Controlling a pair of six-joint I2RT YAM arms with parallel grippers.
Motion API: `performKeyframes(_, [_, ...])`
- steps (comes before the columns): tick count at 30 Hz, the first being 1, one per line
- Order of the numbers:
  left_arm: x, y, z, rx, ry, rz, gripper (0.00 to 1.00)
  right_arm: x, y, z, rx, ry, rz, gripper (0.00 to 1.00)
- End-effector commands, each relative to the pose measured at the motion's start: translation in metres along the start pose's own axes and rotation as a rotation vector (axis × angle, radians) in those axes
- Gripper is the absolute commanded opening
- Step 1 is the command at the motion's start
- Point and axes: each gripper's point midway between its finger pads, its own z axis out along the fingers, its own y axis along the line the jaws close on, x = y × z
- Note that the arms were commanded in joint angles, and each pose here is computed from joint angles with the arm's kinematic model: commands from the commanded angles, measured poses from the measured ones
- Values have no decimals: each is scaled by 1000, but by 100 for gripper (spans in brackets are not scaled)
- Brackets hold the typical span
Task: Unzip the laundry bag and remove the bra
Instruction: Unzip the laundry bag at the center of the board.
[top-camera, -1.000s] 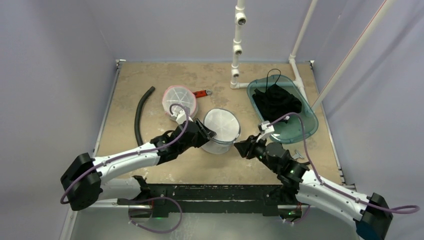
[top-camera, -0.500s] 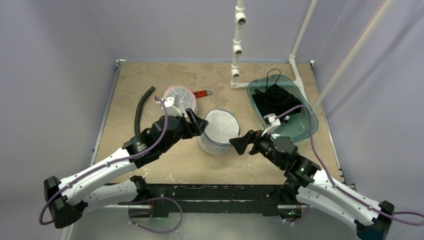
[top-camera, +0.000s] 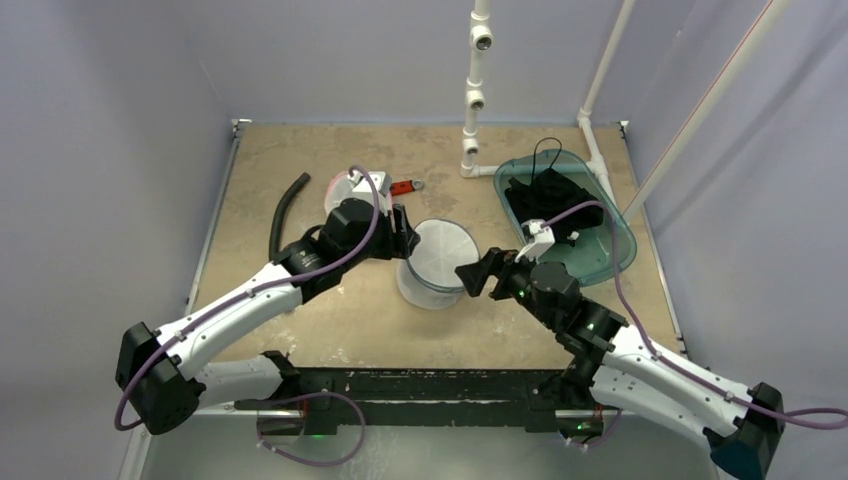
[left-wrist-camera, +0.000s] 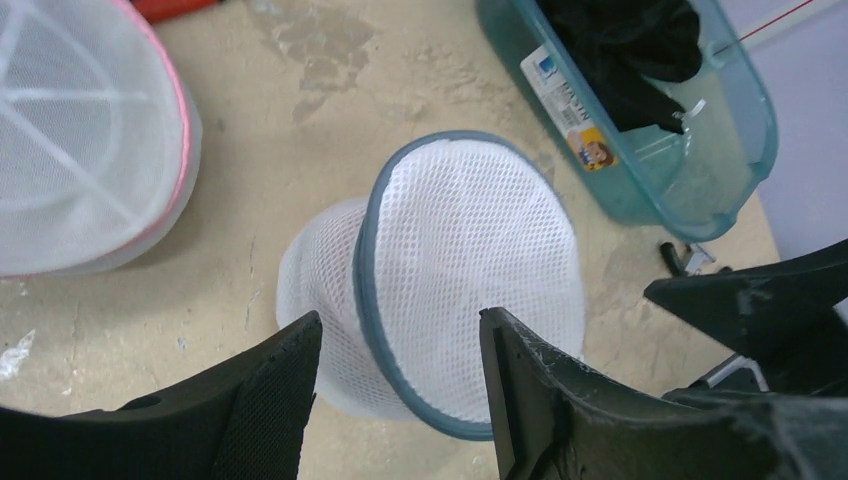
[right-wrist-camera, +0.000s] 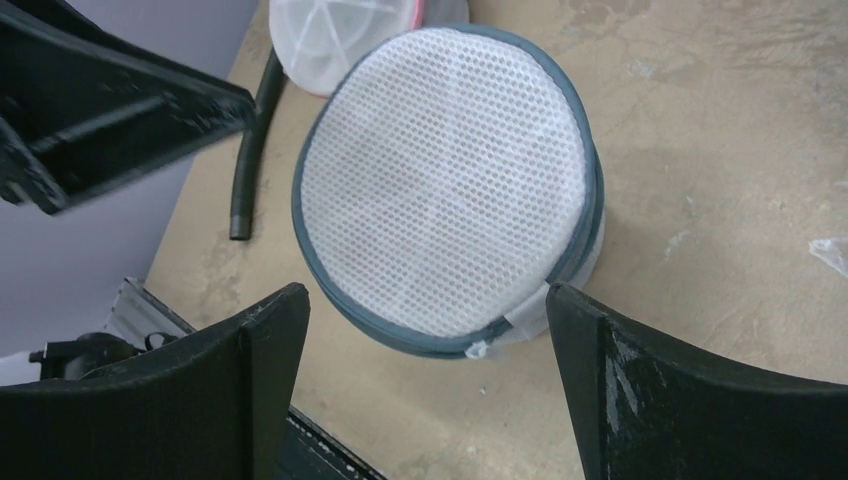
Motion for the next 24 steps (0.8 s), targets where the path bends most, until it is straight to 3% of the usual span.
performKeyframes(1, [-3,-2,-3,60,-25,-11,58,-35,27,6,-60,-93,-3,90])
performKeyframes(5, [8,6,11,57,9,-32,56,-32,31,18,-72,-75,-13,81])
performKeyframes(7, [14,12,18,39,24,-50,49,-31,35,23,-79,-64,-16,79])
performKeyframes(13, [20,25,26,48,12,-114,47,-22,35,34,-77,-25,-56,79])
performKeyframes(19, [13,7,35,147,19,-111,47,-16,35,36,-91,-8,-58,79])
performKeyframes(24, [16,-7,39,224,37,-101,37,-13,32,32,-95,-14,-56,77])
